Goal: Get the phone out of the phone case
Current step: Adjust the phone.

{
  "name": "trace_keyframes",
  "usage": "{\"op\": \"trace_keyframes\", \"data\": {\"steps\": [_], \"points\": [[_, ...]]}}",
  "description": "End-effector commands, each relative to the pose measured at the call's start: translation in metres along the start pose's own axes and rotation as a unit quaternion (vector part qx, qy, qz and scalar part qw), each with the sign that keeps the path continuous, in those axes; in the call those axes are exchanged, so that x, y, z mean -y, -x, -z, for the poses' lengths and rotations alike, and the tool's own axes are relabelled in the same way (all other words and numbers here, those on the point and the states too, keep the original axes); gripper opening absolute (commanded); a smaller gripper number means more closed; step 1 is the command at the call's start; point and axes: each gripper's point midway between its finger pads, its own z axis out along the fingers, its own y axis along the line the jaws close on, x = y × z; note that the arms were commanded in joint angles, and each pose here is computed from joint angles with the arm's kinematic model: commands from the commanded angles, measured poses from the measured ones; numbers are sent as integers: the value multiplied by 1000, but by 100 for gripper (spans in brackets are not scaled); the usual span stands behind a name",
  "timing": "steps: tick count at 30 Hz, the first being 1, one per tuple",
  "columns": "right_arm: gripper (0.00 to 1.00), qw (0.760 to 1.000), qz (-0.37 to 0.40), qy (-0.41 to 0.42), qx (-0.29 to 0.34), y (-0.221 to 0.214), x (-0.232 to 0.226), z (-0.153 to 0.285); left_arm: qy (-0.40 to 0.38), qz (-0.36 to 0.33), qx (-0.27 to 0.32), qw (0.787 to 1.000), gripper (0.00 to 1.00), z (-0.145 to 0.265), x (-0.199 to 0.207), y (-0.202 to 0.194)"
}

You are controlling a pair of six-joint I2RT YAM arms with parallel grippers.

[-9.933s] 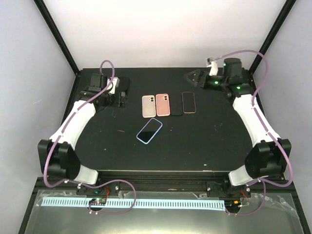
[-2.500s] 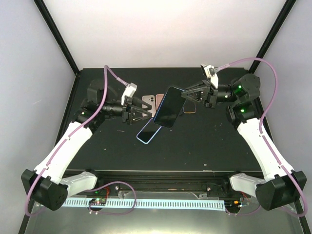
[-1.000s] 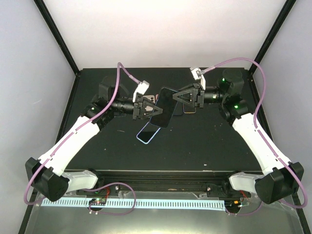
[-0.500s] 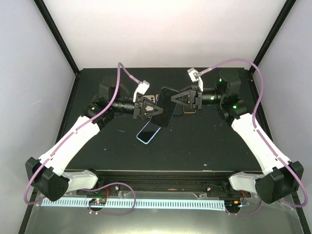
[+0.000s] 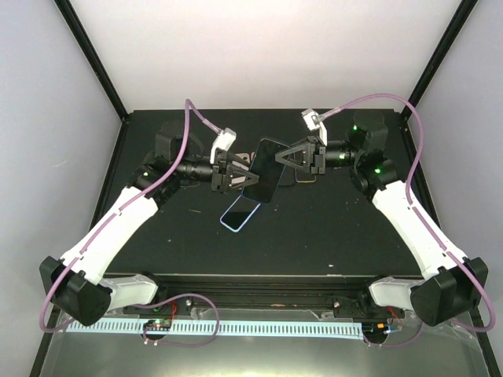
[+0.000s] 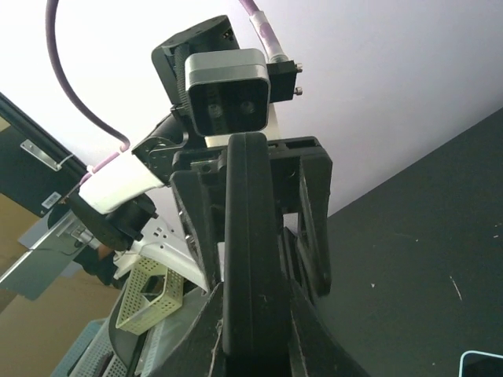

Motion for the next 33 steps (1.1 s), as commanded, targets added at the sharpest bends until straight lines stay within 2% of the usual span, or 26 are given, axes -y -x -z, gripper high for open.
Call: {"op": "trace_keyframes", "data": {"steps": [1, 5, 17, 24, 33], "points": [[1, 999, 36, 30, 14, 19, -30, 10, 16, -33, 14, 999, 57, 24, 1, 3], [1, 998, 42, 45, 10, 17, -41, 14, 14, -22, 14, 1000, 57, 37, -4, -10], [1, 998, 43, 44, 19, 17, -41, 15, -26, -33, 9, 999, 59, 43, 23, -36], [1, 998, 39, 38, 23, 18, -37, 14, -14, -37, 14, 999, 59, 39, 24, -32], [1, 998, 37, 38, 24, 19, -35, 14, 25, -23, 23, 999, 53, 35, 9, -20]]}}
